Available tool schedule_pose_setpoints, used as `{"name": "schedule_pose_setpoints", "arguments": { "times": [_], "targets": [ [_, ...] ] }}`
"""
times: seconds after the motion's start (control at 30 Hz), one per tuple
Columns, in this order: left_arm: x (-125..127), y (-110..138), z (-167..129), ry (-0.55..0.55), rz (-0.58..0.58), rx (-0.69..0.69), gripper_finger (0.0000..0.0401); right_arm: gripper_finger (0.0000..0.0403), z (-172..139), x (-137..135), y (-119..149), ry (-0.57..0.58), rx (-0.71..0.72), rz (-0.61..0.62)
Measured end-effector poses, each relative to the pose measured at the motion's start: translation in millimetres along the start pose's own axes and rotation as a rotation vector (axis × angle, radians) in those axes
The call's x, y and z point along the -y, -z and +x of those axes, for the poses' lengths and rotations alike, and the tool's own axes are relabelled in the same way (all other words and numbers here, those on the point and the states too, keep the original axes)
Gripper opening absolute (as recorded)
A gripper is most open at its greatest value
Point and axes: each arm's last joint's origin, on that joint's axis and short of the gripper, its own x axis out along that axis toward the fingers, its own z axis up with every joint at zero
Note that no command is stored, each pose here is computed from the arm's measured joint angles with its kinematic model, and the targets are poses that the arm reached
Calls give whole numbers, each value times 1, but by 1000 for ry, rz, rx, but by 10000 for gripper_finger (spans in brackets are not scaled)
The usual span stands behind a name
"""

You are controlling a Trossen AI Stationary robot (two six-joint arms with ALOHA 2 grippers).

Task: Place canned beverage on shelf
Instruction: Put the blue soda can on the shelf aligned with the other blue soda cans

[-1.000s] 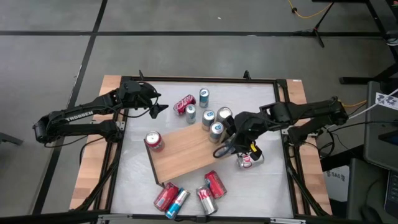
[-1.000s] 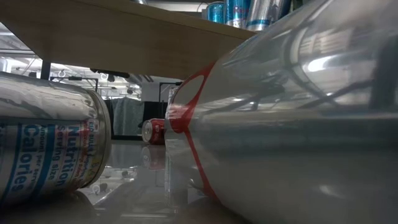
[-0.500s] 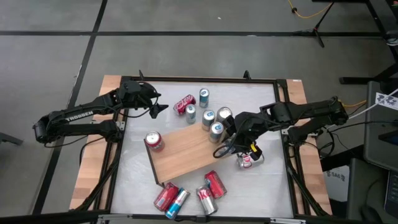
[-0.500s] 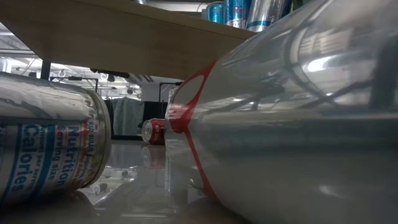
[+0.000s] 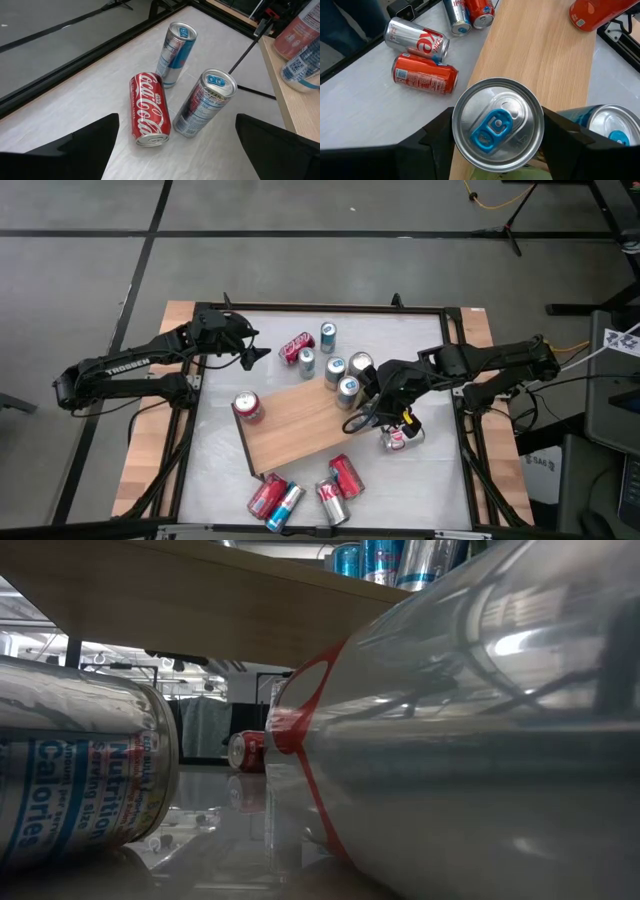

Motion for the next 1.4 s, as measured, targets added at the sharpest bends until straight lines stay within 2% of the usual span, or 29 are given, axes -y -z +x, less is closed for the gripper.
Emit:
{"name": "schedule_pose_setpoints", "arguments": {
  "times": [0.4, 0.77, 1.1, 1.4],
  "targets": [
    [0, 0, 0, 0, 0, 0, 395, 285, 0, 0, 0, 1, -1, 0],
    [0, 0, 0, 0, 0, 0, 395, 289, 0, 0, 0, 3, 3, -4],
    [0, 0, 0, 0, 0, 0, 395, 289, 0, 2, -3, 23, 32, -59],
    [0, 0, 0, 0, -1, 0, 395, 289, 0, 5, -5, 82, 28, -87]
  ]
}}
